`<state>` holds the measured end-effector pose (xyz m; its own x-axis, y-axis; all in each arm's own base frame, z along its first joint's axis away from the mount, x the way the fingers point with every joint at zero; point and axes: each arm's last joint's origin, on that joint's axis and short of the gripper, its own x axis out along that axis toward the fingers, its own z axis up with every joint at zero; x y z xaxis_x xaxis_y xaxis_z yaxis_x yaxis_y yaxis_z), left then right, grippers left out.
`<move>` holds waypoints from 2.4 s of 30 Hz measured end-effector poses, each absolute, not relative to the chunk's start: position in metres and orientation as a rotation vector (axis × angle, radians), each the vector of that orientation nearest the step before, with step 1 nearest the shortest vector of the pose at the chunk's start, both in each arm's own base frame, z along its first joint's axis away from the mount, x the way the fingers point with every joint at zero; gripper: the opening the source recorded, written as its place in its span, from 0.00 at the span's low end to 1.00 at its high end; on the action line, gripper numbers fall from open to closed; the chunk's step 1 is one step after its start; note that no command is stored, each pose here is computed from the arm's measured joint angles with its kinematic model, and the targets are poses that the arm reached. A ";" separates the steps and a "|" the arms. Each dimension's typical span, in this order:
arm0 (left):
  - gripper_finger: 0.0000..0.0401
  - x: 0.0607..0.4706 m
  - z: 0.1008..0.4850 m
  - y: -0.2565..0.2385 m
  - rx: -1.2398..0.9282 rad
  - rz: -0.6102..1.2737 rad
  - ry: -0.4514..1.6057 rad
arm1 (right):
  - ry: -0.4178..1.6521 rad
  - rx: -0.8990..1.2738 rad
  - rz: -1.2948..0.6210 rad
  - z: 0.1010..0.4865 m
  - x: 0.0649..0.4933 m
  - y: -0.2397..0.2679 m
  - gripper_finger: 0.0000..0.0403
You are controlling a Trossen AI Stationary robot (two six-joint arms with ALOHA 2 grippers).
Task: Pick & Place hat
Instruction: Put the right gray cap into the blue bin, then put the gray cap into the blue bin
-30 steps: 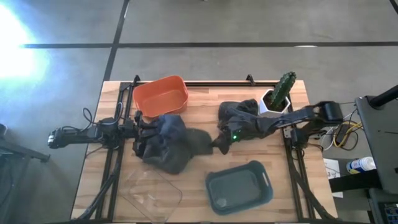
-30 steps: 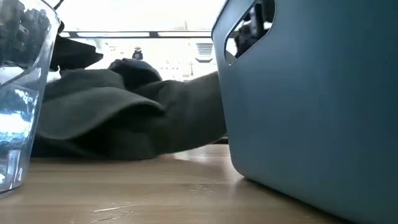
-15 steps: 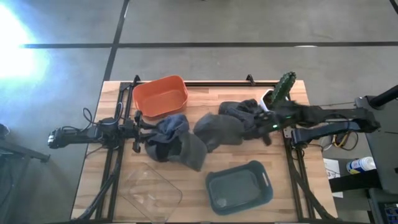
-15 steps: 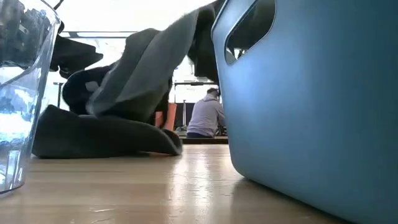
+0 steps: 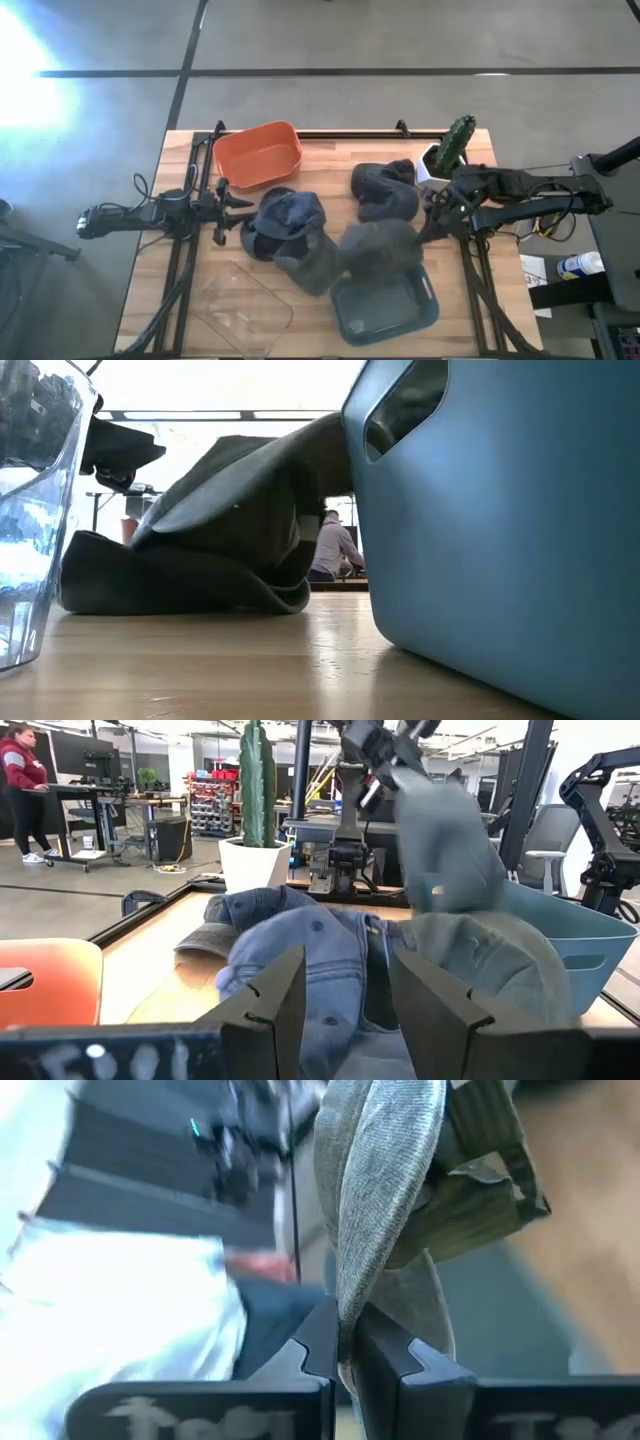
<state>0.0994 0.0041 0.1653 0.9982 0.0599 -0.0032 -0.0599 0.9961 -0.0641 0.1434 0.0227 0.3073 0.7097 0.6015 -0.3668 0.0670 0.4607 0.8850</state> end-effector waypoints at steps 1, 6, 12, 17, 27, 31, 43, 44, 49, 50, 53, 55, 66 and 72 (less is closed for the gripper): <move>0.35 0.099 0.165 0.004 -0.064 0.060 0.001 | 0.763 1.069 0.383 0.306 0.145 0.024 0.03; 0.35 0.099 0.165 0.004 -0.064 0.060 0.001 | 0.898 1.106 0.415 0.294 0.157 0.033 0.03; 0.35 0.099 0.165 0.004 -0.064 0.060 0.002 | 1.052 1.118 0.471 0.278 0.176 0.045 0.03; 0.35 0.099 0.165 0.004 -0.064 0.060 0.001 | 1.185 1.133 0.506 0.261 0.191 0.054 0.03; 0.35 0.099 0.165 0.004 -0.064 0.060 0.001 | 1.252 1.068 0.572 0.236 0.215 0.062 0.03; 0.35 0.099 0.165 0.004 -0.064 0.060 0.001 | 1.281 1.059 0.560 0.228 0.220 0.063 0.03; 0.35 0.099 0.165 0.004 -0.064 0.060 0.001 | 1.354 1.047 0.412 0.199 0.235 0.063 0.11; 0.35 0.099 0.165 0.004 -0.064 0.060 0.002 | 1.360 1.046 0.405 0.197 0.236 0.063 0.14; 0.35 0.099 0.165 0.004 -0.064 0.060 0.002 | 1.362 1.044 0.406 0.197 0.236 0.063 0.29; 0.35 0.099 0.165 0.004 -0.064 0.060 0.001 | 1.352 1.043 0.412 0.199 0.236 0.063 0.32; 0.35 0.099 0.165 0.004 -0.064 0.060 0.001 | 1.315 1.044 0.431 0.207 0.233 0.062 0.40; 0.35 0.099 0.165 0.004 -0.064 0.060 0.001 | 1.283 1.044 0.448 0.214 0.230 0.062 0.44; 0.35 0.099 0.165 0.004 -0.064 0.060 0.002 | 0.978 1.008 0.289 0.252 0.231 0.037 0.51; 0.35 0.099 0.165 0.004 -0.064 0.060 0.002 | 0.945 1.034 0.239 0.243 0.244 0.025 0.52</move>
